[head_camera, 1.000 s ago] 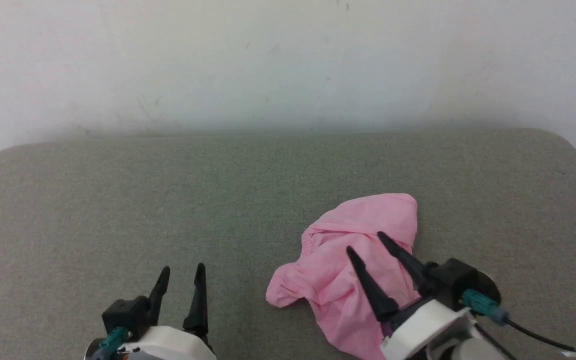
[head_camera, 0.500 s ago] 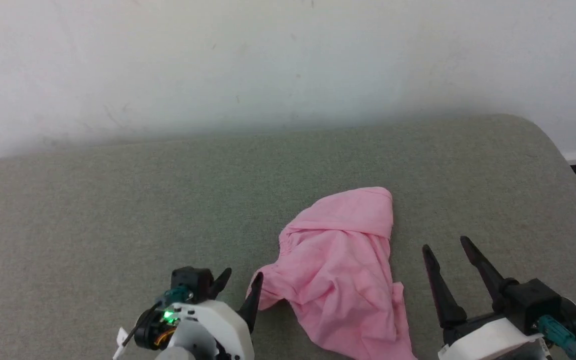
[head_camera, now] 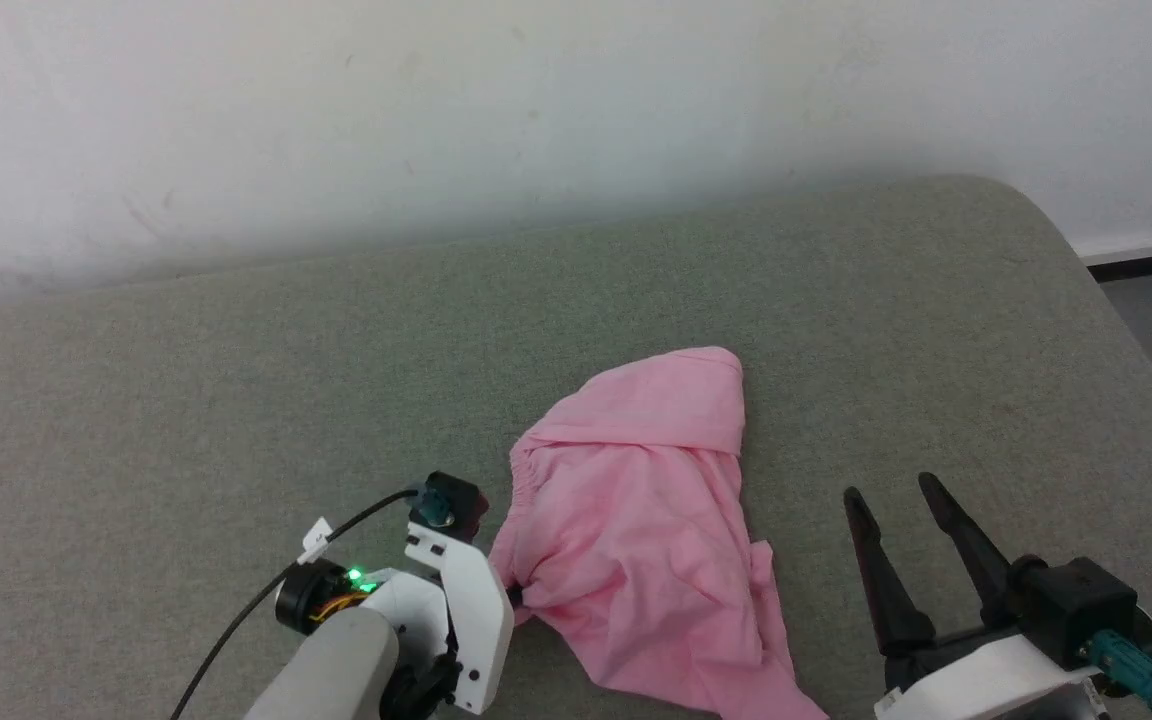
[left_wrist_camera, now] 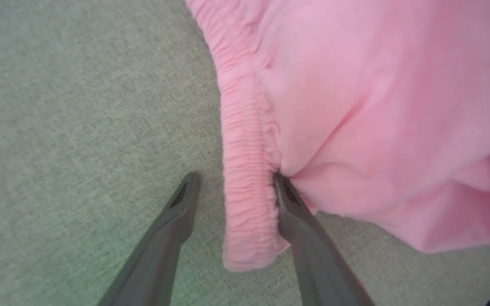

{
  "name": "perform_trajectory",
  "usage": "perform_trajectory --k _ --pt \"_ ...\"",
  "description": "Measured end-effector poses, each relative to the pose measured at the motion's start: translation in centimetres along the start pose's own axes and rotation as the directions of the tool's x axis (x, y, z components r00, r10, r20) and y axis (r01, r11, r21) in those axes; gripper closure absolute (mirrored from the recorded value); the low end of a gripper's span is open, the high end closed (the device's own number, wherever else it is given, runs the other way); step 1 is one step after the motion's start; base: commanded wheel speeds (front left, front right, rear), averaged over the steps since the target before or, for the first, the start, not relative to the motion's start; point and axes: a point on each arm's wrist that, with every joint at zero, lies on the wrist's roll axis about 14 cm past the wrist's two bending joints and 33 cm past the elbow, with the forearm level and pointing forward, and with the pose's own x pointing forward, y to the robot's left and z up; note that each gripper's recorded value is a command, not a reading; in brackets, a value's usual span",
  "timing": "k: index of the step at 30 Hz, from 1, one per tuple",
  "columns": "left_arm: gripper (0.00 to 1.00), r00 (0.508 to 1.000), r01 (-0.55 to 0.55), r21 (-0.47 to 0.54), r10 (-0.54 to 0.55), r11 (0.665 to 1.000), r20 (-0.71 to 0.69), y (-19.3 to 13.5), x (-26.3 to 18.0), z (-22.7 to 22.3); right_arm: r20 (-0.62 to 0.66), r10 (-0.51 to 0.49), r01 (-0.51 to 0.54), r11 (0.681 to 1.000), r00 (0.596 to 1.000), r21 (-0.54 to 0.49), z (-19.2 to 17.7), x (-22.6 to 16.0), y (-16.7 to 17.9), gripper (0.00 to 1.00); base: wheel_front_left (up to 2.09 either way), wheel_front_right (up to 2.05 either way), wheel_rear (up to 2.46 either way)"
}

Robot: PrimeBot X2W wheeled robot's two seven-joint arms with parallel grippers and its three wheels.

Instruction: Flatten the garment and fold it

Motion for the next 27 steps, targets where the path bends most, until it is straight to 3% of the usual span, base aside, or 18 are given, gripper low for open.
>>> perform_trajectory --k 2,6,11,15,18,22,25,26,27 --pt "1.0 1.0 0.019 0.025 -0.019 1.0 -0.006 -0.2 -0.1 0.3 0.0 -0.01 0.01 1.0 1.0 0.003 -0.1 0.0 -0.3 0.0 0.0 0.0 0.0" --pt "1.0 0.996 -0.004 0.027 0.002 1.0 0.092 1.3 -1.2 1.7 -0.004 -0.02 0.02 1.0 1.0 0.007 -0.3 0.2 -0.8 0.0 0.0 0.0 0.0" --pt "1.0 0.936 -0.211 -0.084 0.226 0.974 0.268 8.0 -5.3 4.1 -0.018 -0.009 0.009 1.0 1.0 0.008 -0.7 0.3 -0.6 0.0 0.0 0.0 0.0" --pt "1.0 0.876 -0.346 -0.228 0.4 0.91 0.269 11.9 -9.2 1.7 -0.024 0.004 -0.004 1.0 1.0 0.009 -0.9 0.5 -0.2 0.0 0.0 0.0 0.0" --pt "1.0 0.848 -0.414 -0.344 0.494 0.843 0.189 13.0 -11.4 -2.5 -0.041 0.015 -0.014 1.0 0.999 0.011 -1.3 0.5 0.1 0.0 0.0 0.0 0.0" --pt "1.0 0.827 -0.478 -0.446 0.558 0.757 0.06 13.1 -13.6 -8.2 -0.068 0.027 -0.026 1.0 0.997 0.012 -2.0 0.6 0.4 0.0 0.0 0.0 0.0" --pt "1.0 0.829 -0.477 -0.49 0.558 0.73 0.024 12.4 -14.2 -10.0 -0.085 0.039 -0.038 0.999 0.996 0.012 -2.3 0.8 0.7 0.0 0.0 0.0 0.0" --pt "0.56 0.828 -0.469 -0.508 0.559 0.723 0.031 12.2 -14.3 -10.0 -0.091 0.044 -0.043 0.999 0.995 0.011 -2.4 0.9 0.9 0.0 0.0 0.0 0.0" --pt "0.0 0.825 -0.463 -0.518 0.564 0.719 0.047 12.0 -14.3 -9.8 -0.097 0.048 -0.047 0.999 0.994 0.01 -2.5 0.9 1.0 0.0 0.0 0.0 0.0"
